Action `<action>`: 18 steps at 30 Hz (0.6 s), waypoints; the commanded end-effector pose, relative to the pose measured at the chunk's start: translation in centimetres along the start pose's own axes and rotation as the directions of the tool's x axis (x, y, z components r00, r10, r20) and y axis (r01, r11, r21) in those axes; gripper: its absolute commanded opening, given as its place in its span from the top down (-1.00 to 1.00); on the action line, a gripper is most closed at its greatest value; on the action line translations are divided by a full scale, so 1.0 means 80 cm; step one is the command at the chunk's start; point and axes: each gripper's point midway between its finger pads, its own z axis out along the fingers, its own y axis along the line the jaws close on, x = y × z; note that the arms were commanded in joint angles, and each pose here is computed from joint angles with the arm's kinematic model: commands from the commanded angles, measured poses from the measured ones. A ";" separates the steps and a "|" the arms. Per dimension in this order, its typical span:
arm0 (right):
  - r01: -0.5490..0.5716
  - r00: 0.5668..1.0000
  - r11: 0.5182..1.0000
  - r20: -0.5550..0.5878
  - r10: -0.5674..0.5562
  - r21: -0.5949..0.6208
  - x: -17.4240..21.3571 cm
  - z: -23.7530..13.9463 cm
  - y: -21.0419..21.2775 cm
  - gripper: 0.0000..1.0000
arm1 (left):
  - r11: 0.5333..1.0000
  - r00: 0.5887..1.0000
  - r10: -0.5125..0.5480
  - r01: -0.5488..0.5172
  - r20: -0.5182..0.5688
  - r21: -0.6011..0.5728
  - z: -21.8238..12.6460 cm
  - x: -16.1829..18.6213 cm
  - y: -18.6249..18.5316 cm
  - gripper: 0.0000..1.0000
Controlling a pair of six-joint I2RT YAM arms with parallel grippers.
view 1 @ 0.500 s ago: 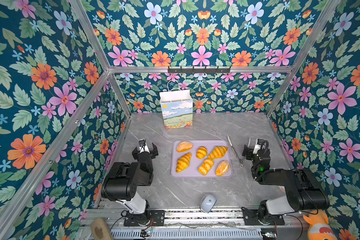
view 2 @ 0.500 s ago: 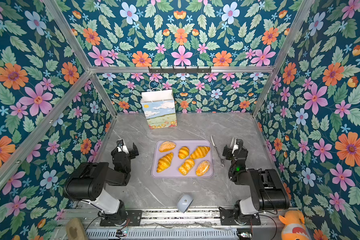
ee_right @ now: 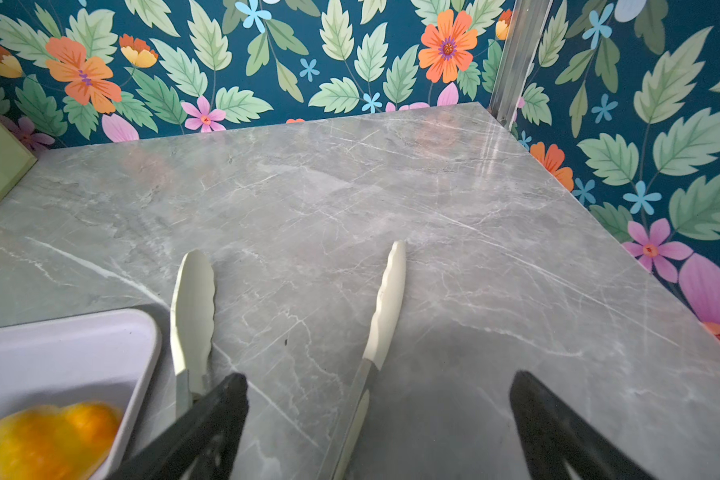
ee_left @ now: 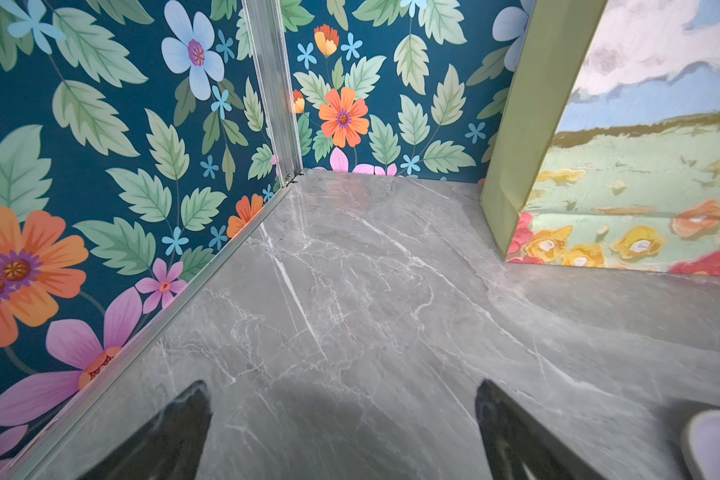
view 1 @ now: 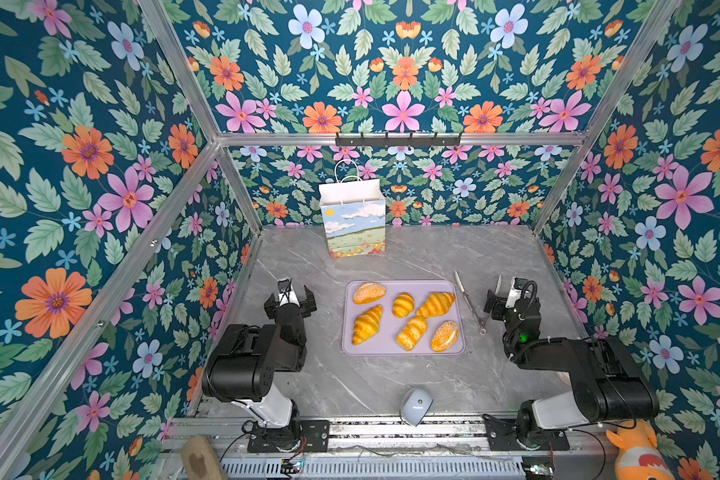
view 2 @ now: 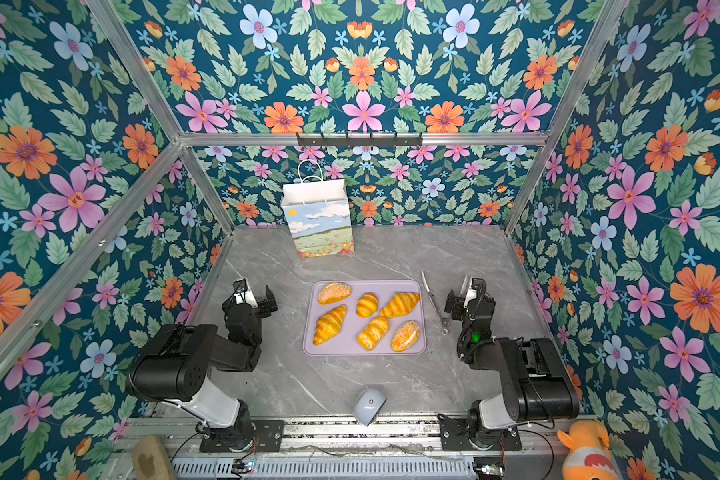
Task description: Place the fake bread into the paper bag
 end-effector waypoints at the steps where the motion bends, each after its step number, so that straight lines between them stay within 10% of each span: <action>1: -0.008 1.000 1.000 0.005 0.008 -0.016 -0.005 0.001 0.003 -0.98 | 1.000 1.000 -0.001 0.001 0.002 -0.001 0.001 -0.001 0.000 -1.00; 18: -0.044 0.994 0.998 0.099 0.039 0.048 -0.026 -0.026 -0.016 -0.98 | 0.998 0.997 -0.033 0.036 0.069 -0.041 -0.021 -0.024 0.016 -1.00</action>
